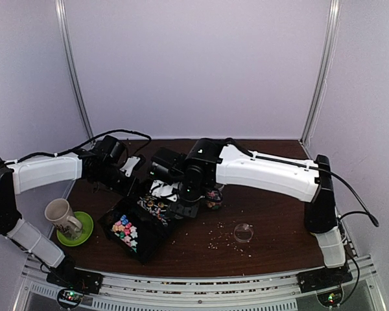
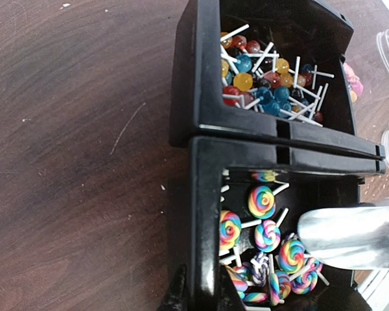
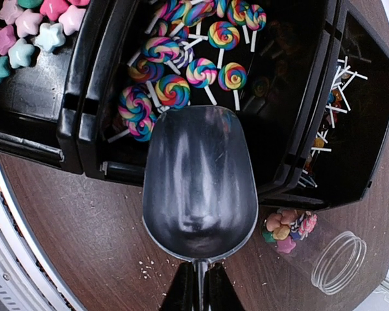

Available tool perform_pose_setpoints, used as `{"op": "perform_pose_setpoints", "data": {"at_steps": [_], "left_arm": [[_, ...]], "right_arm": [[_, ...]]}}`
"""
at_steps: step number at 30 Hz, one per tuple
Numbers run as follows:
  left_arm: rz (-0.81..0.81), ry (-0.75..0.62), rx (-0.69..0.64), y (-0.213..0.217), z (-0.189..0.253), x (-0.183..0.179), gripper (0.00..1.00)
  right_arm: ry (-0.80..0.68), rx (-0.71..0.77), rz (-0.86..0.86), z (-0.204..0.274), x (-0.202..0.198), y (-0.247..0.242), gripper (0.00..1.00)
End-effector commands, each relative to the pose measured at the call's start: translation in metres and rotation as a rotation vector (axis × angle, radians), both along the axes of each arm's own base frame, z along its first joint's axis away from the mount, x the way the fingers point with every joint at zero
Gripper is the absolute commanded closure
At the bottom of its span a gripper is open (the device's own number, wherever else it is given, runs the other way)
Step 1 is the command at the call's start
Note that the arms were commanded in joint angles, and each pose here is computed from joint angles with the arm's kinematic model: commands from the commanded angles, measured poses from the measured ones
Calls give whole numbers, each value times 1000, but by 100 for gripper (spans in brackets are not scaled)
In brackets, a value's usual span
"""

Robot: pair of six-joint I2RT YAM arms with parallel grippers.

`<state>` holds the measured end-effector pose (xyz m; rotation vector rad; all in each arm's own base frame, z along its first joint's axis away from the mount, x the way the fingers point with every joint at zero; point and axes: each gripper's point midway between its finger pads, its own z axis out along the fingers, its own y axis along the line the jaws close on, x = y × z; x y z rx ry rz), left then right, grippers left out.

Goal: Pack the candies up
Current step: Scoop the fake candies from the storage box.

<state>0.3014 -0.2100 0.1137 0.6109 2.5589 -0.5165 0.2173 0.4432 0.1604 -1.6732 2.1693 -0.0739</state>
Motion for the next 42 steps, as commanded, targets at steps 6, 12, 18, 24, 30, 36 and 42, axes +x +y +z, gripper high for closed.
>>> {"op": "perform_pose_setpoints", "data": {"at_steps": [6,12,18,24,30,36,42], "left_arm": [[-68,-241,-233,-34,88,21,100],[-84,-247,-256,-37,91,19,100],[-95,-248,-268,-39,93,17,100],[-98,-244,-275,-40,93,17,100],[-106,-224,-286,-43,89,15,100],[-108,-229,-290,-43,91,15,100],[-101,-228,-289,-42,90,16,100]], "right_arm": [[102,-18,117,-42,-18,19,100],[110,84,206,-58,-24,40,100],[81,180,240,-65,-24,57,100],[52,297,213,-64,-18,76,100],[12,404,209,-59,-14,88,100],[-14,375,117,-77,1,94,100],[-55,456,-38,-77,19,99,100]]}}
